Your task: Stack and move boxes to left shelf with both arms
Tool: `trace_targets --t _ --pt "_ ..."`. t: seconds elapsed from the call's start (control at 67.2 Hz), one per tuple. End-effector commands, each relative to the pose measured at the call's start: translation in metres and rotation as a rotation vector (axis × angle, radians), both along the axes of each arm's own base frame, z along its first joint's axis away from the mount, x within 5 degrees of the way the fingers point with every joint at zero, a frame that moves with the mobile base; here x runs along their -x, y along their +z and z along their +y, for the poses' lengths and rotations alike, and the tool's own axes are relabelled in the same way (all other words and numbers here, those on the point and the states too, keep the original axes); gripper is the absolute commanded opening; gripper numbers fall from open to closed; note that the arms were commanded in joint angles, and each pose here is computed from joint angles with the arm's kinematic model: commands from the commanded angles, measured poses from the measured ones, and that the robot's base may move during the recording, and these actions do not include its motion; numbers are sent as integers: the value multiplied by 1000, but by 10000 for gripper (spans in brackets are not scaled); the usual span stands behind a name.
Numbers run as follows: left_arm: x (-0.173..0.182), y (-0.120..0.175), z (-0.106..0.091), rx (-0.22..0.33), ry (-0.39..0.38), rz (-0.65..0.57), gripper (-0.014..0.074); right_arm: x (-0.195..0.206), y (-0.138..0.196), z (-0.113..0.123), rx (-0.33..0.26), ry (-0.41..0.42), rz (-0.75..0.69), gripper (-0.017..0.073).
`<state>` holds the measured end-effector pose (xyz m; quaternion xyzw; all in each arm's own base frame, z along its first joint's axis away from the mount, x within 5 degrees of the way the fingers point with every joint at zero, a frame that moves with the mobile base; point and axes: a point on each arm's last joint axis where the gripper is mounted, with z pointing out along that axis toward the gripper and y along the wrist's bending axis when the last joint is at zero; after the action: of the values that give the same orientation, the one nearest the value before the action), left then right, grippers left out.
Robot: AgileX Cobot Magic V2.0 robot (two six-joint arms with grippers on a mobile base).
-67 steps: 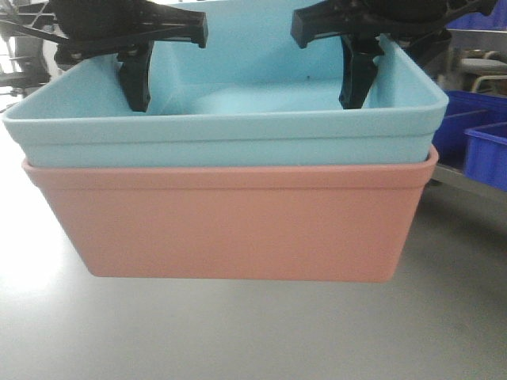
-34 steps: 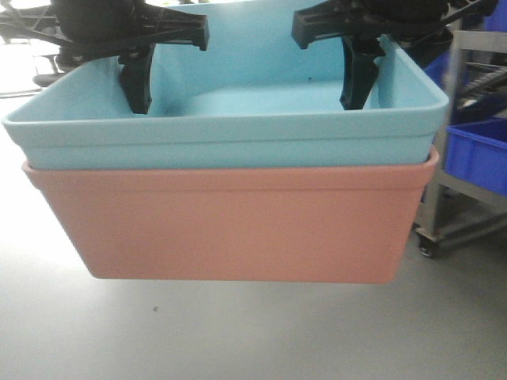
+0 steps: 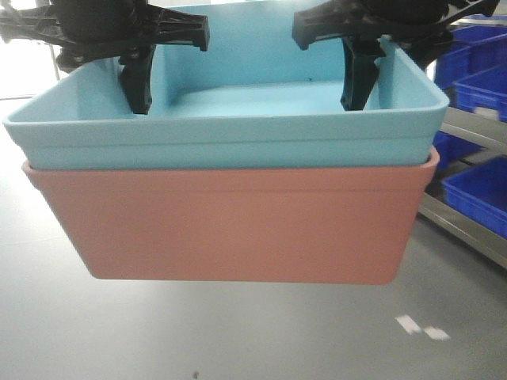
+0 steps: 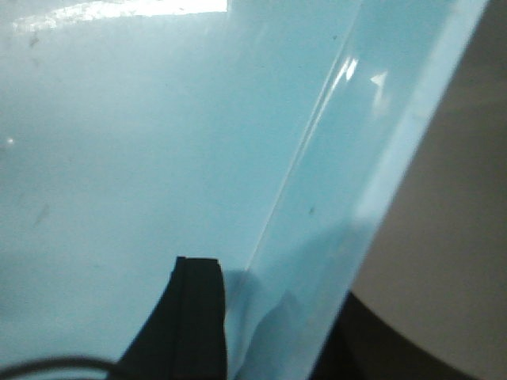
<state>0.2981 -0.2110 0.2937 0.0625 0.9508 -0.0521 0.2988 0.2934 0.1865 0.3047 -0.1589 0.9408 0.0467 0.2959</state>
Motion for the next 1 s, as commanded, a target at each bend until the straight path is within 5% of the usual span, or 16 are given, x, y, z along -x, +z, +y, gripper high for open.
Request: trace_targets --t 0.0,0.983 --pt "7 48 -30 307 -107 -213 -3 6 45 26 -302 69 -195 55" --pt "7 48 -30 307 -107 -213 -3 6 45 26 -300 68 -193 55"
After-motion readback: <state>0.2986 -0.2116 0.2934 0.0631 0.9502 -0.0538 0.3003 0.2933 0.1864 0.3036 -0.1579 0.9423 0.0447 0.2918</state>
